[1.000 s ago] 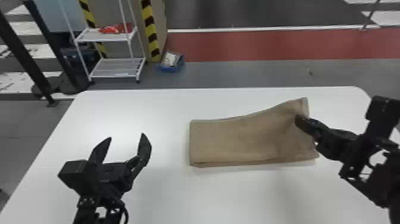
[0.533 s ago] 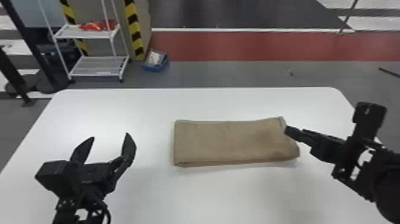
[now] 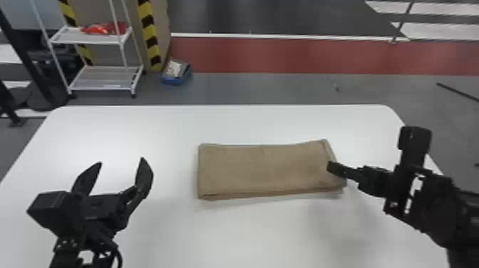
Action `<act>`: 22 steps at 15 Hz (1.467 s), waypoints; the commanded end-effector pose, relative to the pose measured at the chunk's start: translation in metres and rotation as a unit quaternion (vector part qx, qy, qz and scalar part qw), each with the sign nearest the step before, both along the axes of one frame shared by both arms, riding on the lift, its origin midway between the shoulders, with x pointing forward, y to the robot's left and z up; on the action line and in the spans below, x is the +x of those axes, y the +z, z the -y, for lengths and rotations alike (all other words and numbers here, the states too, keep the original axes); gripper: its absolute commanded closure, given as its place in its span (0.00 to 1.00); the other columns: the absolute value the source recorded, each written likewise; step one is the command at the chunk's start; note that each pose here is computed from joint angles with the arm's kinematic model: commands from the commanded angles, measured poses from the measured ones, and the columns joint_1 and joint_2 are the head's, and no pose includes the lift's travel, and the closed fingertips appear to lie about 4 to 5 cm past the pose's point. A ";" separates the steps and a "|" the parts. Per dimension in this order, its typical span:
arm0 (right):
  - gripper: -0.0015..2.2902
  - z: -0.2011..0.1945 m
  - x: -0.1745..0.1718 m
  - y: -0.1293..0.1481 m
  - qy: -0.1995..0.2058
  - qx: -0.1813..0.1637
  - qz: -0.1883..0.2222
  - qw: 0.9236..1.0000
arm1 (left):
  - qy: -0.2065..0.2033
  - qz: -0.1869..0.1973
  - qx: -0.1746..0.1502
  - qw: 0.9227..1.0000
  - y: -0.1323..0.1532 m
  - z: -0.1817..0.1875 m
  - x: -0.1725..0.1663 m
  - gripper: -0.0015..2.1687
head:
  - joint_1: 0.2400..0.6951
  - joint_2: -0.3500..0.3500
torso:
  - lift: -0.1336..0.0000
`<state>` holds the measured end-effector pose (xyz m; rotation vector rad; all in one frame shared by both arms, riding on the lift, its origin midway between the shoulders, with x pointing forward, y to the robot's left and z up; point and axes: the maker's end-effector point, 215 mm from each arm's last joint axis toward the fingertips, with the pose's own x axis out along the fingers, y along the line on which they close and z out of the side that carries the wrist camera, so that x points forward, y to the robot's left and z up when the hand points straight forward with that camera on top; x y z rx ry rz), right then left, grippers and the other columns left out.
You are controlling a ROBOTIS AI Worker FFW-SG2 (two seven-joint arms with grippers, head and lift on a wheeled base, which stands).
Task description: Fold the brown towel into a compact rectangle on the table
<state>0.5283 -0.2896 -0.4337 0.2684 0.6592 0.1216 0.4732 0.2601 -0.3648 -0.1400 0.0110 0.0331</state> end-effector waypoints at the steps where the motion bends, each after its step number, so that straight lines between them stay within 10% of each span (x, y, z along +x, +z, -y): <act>1: 0.07 -0.008 0.005 -0.013 0.009 -0.006 -0.011 1.000 | 0.000 0.001 0.000 1.000 0.000 0.000 0.000 0.02 | 1.00 0.45 | 0.06; 5: 0.18 -0.022 0.012 -0.024 0.028 -0.015 -0.011 0.999 | -0.001 -0.004 0.001 1.000 -0.004 0.000 0.000 0.02 | 1.00 0.48 | 0.06; 11: 0.72 -0.025 0.005 -0.018 0.035 -0.006 -0.003 0.999 | -0.003 -0.006 0.000 1.000 -0.008 0.001 -0.001 0.02 | 1.00 0.50 | 0.06; 22: 0.72 0.017 -0.005 0.115 -0.001 0.047 0.105 0.993 | -0.007 -0.006 0.000 1.000 -0.008 0.003 -0.002 0.02 | 1.00 0.39 | 0.06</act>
